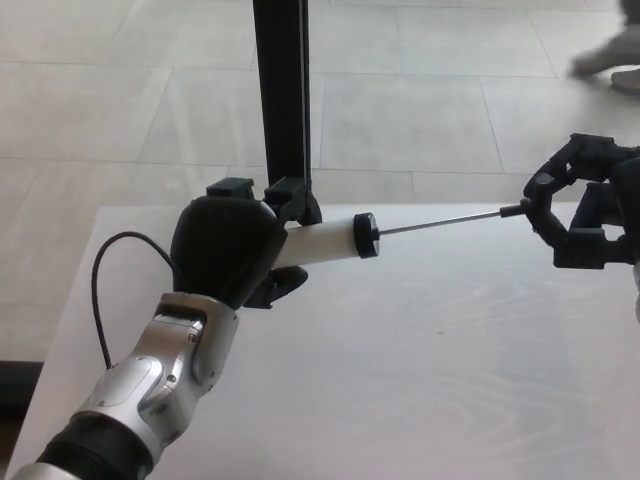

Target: The robot uses its left hand to lift the air pump kept on the middle of the desk and use the right hand to pull out the handle

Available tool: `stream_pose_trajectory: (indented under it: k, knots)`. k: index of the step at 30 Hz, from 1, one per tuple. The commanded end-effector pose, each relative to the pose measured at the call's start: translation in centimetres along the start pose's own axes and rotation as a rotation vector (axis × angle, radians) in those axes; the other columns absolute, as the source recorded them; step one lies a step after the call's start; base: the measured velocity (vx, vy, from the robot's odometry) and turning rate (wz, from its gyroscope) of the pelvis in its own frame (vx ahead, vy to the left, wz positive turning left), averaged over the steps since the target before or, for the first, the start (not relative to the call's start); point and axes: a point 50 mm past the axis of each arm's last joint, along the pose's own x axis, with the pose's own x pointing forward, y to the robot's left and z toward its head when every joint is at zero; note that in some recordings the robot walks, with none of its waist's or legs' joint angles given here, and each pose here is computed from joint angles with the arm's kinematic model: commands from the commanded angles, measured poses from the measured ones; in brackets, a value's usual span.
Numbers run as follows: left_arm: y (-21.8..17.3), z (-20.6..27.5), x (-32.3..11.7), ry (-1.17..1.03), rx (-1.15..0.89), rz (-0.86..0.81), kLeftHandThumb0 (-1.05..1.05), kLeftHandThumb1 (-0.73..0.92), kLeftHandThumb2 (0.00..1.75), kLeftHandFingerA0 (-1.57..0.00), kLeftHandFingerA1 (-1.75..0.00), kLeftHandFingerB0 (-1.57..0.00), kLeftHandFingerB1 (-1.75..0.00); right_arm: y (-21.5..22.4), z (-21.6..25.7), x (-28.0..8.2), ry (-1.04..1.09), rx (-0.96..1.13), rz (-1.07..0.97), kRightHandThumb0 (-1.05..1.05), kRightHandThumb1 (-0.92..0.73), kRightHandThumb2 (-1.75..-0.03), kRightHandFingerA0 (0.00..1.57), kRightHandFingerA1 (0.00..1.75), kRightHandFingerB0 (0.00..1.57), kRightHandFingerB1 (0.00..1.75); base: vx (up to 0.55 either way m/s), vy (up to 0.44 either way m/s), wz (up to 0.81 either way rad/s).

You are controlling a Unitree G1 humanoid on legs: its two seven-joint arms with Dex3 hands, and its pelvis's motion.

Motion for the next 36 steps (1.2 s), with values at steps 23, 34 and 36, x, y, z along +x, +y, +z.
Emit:
stream_pose_trajectory:
  k: [23,34,36]
  knots:
    - [-4.3,2.0,-1.6,0.096,0.164,-0.713,-0.33,0.73,0.69,-0.72,-1.36,-0.27,-0.51,-4.3,0.2,0.8,0.085,0.176,0.051,-1.05,-0.81,-1.15,0.0,0.25,0.0,0.05,0.0,0.0,0.0]
    - [-4.4,1.9,-1.6,0.194,0.211,-0.997,-0.66,0.41,0.84,0.0,-0.38,0.0,-0.18,-4.4,0.1,1.0,0.09,0.24,0.009,-0.97,-0.79,-1.11,0.0,0.21,0.0,0.04,0.0,0.0,0.0]
    - [-4.4,1.8,-1.7,0.197,0.218,-1.012,-0.73,0.43,0.83,0.0,-0.31,0.0,-0.12,-4.4,0.1,1.0,0.088,0.231,0.005,-0.96,-0.78,-1.11,0.0,0.22,0.0,0.05,0.0,0.0,0.0]
